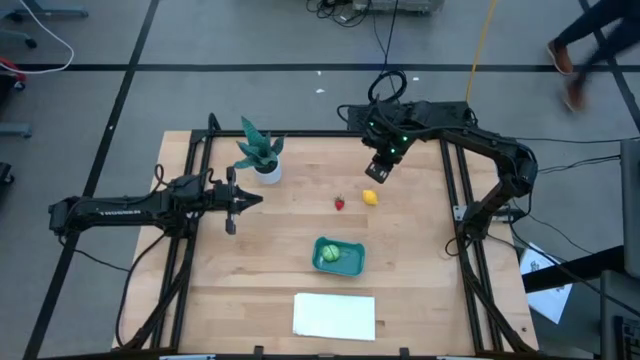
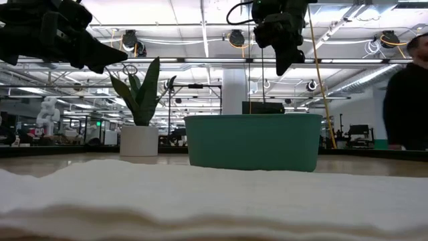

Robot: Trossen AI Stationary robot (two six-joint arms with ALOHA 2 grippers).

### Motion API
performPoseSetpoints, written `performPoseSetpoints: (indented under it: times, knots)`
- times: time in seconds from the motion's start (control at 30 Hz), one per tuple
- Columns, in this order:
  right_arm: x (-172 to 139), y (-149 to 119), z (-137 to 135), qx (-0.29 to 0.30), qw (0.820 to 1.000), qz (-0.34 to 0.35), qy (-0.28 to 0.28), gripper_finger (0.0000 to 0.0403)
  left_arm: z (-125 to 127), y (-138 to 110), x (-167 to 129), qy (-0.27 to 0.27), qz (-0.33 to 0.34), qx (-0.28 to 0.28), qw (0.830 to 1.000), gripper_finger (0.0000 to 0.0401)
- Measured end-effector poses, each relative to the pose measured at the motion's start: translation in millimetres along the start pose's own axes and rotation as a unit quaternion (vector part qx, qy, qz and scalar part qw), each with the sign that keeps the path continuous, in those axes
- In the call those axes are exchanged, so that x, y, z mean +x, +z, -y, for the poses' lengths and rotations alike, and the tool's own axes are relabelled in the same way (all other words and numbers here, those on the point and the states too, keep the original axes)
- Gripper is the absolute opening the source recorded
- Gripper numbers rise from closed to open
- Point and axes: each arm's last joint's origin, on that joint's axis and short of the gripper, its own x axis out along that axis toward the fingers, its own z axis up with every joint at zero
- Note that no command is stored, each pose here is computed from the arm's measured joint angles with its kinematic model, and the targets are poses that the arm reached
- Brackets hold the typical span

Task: Pick and placing Produce into tupperware
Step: Put the lemon into the bin

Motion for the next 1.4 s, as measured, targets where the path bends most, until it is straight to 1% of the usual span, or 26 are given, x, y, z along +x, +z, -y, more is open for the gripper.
performPoseSetpoints:
  times: [0.13, 0.43, 0.53, 0.6, 0.7, 0.9, 0.97, 1.07, 1.27, 1.4]
  knots:
    - [0, 0, 0, 0.000, 1.000, -0.001, -0.001, 0.0060, 0, -1, 0, 0.000, -0.003, 0.000, 1.000, 0.0026]
    - [0, -1, 0, 0.008, 1.000, -0.003, -0.001, 0.0189, 0, -2, 0, -0.001, -0.008, 0.000, 1.000, 0.0026]
    - [0, -1, 0, 0.011, 1.000, -0.003, -0.001, 0.0220, 0, -2, 0, -0.001, -0.008, 0.002, 1.000, 0.0026]
    - [0, -1, 0, 0.012, 1.000, -0.004, -0.001, 0.0233, 0, -2, 0, -0.001, -0.008, 0.002, 1.000, 0.0026]
    - [0, -1, 0, 0.014, 1.000, -0.004, -0.001, 0.0243, 0, -2, 0, -0.001, -0.008, 0.002, 1.000, 0.0026]
    - [3, 0, -3, 0.001, 1.000, -0.010, -0.002, 0.0242, 0, -2, 0, -0.001, -0.008, 0.002, 1.000, 0.0026]
    - [8, 1, -4, -0.004, 1.000, -0.016, -0.012, 0.0243, 0, -2, 0, -0.001, -0.008, 0.001, 1.000, 0.0026]
    - [19, 5, -7, -0.012, 0.999, -0.032, -0.026, 0.0246, 0, -2, 0, -0.001, -0.008, 0.001, 1.000, 0.0026]
    - [50, 15, -8, -0.016, 0.997, -0.075, -0.031, 0.0250, 0, -2, 0, -0.001, -0.008, 0.001, 1.000, 0.0026]
    - [64, 19, -6, -0.016, 0.995, -0.095, -0.034, 0.0250, 0, -2, 0, -0.001, -0.010, 0.001, 1.000, 0.0026]
